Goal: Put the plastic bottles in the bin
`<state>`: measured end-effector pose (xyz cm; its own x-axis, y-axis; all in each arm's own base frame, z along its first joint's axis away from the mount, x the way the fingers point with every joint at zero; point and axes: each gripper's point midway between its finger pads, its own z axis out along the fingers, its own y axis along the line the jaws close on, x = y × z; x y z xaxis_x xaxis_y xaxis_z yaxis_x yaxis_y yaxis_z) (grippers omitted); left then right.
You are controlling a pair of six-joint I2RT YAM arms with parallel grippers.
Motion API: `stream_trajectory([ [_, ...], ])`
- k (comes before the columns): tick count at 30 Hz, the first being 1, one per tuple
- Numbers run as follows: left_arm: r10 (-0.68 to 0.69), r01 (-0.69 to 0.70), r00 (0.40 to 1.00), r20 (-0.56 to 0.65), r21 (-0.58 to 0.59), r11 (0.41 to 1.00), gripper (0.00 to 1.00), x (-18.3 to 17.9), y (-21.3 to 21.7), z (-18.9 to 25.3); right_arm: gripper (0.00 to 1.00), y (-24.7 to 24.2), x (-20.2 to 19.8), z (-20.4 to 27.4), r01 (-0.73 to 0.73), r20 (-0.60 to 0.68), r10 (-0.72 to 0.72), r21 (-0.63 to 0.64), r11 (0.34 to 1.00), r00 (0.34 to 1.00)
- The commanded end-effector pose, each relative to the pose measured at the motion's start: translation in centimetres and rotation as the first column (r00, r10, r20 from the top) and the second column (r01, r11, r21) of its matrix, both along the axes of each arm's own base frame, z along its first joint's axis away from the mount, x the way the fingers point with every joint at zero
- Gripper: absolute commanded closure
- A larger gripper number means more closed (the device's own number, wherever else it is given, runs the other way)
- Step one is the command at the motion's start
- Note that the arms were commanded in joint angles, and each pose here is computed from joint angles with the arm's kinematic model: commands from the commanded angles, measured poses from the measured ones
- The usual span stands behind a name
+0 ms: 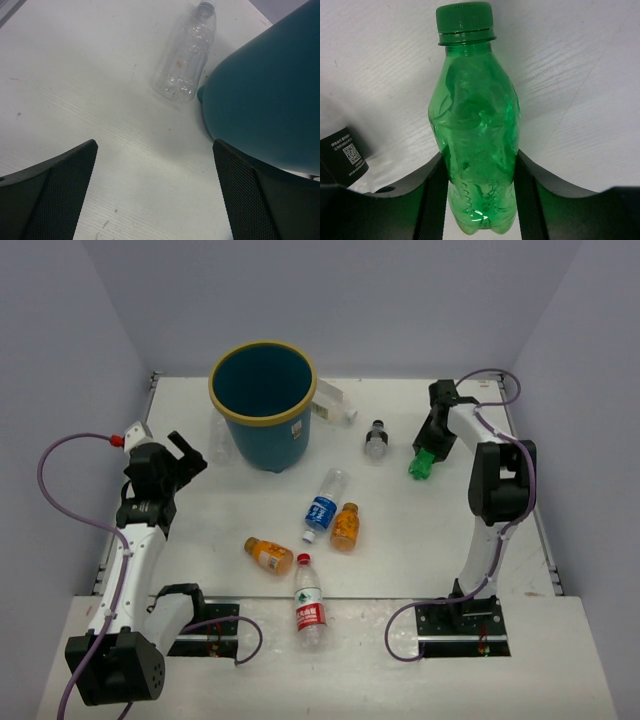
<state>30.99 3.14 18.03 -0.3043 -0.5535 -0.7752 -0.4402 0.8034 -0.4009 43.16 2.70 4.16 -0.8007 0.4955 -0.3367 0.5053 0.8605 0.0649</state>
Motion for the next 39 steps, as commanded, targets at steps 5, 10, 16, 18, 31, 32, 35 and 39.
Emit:
stream_trajectory([
  [5,0.019,-0.019,0.998,0.058,0.012,1.0,0.0,0.3,0.4,2.2,1.0,1.6,1.8,8.6,-0.12,0.303,0.106,0.027,0.992,0.947],
  [10,0.013,-0.013,0.998,0.055,0.004,1.0,0.0,0.4,0.2,2.1,1.0,7.2,1.7,21.5,-0.361,0.636,0.285,-0.011,0.932,0.717],
  [16,0.006,-0.006,0.999,0.054,-0.004,1.0,0.0,0.6,0.1,2.1,1.0,16.2,-1.1,32.3,-0.645,0.801,0.459,-0.122,0.754,0.385],
  [18,0.01,-0.01,0.998,0.054,-0.003,1.0,0.0,0.6,0.1,2.0,1.0,20.1,-2.3,35.4,-0.722,0.845,0.479,-0.174,0.669,0.24],
  [31,0.027,-0.026,0.999,0.039,-0.011,1.0,0.0,0.4,0.3,1.6,1.0,37.0,-0.2,38.5,-0.85,0.877,0.48,-0.235,0.472,0.024],
  [32,0.027,-0.027,0.999,0.038,-0.012,1.0,0.0,0.4,0.3,1.6,1.0,37.5,0.7,37.8,-0.84,0.875,0.482,-0.235,0.489,0.036],
  [35,0.026,-0.026,0.999,0.04,-0.01,1.0,0.0,0.4,0.3,1.7,0.97,38.5,2.2,35.4,-0.831,0.865,0.498,-0.231,0.507,0.064],
  [39,0.03,-0.03,0.999,0.045,-0.009,1.0,0.0,0.5,0.4,1.5,0.62,38.2,3.4,32.3,-0.818,0.825,0.551,-0.226,0.528,0.127],
])
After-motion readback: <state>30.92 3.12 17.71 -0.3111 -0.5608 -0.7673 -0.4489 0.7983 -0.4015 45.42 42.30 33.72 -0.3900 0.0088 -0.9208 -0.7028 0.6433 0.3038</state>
